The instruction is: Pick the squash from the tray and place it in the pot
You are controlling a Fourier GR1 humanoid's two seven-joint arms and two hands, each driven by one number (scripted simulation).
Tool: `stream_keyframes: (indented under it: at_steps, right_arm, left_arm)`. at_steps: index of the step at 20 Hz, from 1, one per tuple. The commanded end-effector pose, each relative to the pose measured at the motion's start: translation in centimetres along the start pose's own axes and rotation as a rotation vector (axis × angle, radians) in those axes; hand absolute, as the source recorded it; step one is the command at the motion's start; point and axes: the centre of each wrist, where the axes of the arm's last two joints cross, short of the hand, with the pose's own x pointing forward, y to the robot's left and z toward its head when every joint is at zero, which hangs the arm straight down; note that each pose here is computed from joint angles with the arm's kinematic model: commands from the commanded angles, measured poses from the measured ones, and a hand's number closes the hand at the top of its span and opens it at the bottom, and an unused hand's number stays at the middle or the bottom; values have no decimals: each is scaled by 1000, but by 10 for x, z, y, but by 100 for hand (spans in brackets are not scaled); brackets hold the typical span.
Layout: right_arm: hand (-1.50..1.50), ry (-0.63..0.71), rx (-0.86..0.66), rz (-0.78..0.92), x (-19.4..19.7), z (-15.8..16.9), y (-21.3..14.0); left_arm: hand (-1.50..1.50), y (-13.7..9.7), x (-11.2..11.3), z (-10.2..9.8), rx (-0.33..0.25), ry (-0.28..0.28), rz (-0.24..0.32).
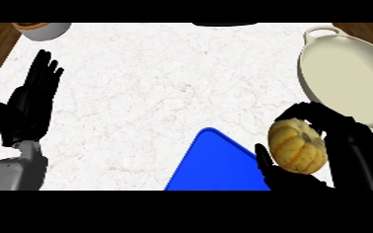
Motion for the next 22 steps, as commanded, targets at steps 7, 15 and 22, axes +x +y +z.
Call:
stream_keyframes:
  at_steps: [7,15,22]
  right_arm:
    - [150,123,-249,-35,-50,-25,-78]
    - [150,206,-247,-127,-104,-70,-93]
    - [150,218,-298,-14,-193,-80,-103]
  left_arm:
    - [0,-24,15,-9,-26,-28,0]
    - [0,-7,17,0,-52,-11,-3]
    - [0,-16,8,8,-63,-18,-4]
